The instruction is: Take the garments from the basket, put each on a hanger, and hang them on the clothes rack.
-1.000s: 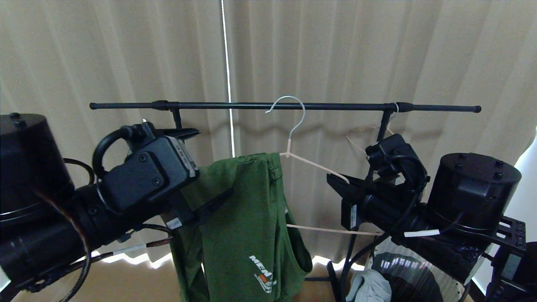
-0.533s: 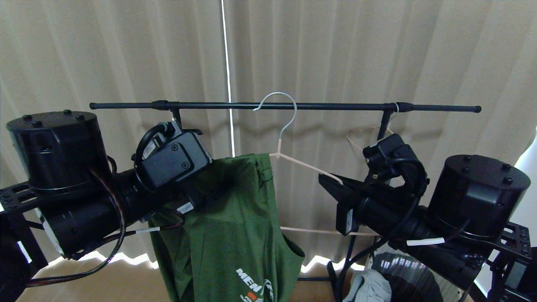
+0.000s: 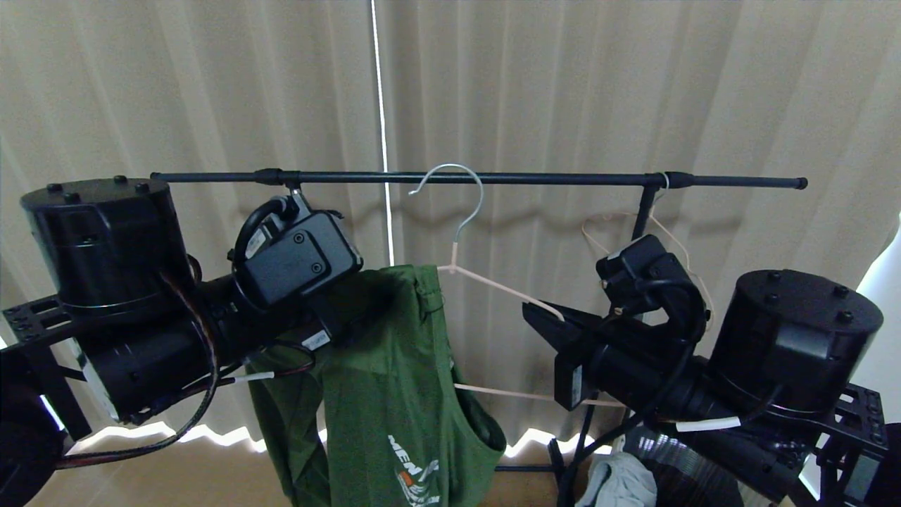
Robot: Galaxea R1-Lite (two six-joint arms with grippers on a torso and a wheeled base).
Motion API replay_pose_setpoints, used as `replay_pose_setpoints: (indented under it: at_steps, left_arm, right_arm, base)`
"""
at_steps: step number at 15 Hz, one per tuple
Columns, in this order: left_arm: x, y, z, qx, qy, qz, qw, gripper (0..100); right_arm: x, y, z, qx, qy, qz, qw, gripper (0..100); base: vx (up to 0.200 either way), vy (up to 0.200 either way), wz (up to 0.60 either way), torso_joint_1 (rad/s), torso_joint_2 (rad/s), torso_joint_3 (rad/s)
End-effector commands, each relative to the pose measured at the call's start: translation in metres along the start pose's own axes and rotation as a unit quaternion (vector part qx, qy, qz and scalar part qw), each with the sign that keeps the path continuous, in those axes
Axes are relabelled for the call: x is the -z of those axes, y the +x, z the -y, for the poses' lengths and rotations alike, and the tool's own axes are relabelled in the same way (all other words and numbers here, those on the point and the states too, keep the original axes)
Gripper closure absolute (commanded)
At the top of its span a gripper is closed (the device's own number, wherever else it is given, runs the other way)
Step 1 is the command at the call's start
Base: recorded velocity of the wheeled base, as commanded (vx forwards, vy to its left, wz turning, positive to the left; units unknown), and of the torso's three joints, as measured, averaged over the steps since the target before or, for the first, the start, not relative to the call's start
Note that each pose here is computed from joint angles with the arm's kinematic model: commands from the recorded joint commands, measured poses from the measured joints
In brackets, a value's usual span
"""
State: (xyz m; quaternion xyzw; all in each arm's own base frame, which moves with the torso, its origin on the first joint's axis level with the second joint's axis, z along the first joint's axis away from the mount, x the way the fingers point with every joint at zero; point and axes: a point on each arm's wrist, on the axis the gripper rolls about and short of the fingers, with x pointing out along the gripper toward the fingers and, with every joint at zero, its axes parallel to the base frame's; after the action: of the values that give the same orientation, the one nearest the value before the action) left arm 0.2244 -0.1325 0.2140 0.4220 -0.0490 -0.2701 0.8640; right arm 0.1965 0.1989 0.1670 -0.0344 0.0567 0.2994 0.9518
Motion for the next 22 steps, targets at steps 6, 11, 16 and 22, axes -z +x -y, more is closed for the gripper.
replay_pose_setpoints:
  at_steps: [6,11,16,22]
  left_arm:
    - [0.001,-0.001,0.002,0.003,0.0,-0.002,1.0,100]
    - [0.006,-0.003,0.005,0.008,-0.004,-0.01,0.9999,100]
    - [0.015,-0.007,0.013,-0.03,-0.004,-0.031,0.9991,100]
    - [0.019,-0.007,0.007,-0.147,-0.077,-0.139,0.9763,100]
  right_arm:
    - [0.0,-0.001,-0.005,-0.01,0.0,0.006,0.9999,100]
    - [0.0,-0.001,-0.005,-0.01,-0.003,0.005,0.9999,100]
    - [0.008,-0.007,-0.001,0.001,-0.014,-0.008,0.9999,0]
    - [0.022,-0.024,0.008,0.012,-0.016,-0.02,0.9996,0]
  base:
    - [0.0,0.0,0.0,0.0,0.0,0.0]
    - [0.0,0.0,0.0,0.0,0.0,0.0]
    - [0.0,0.0,0.0,0.0,0.0,0.0]
    - [0.0,0.0,0.0,0.0,0.0,0.0]
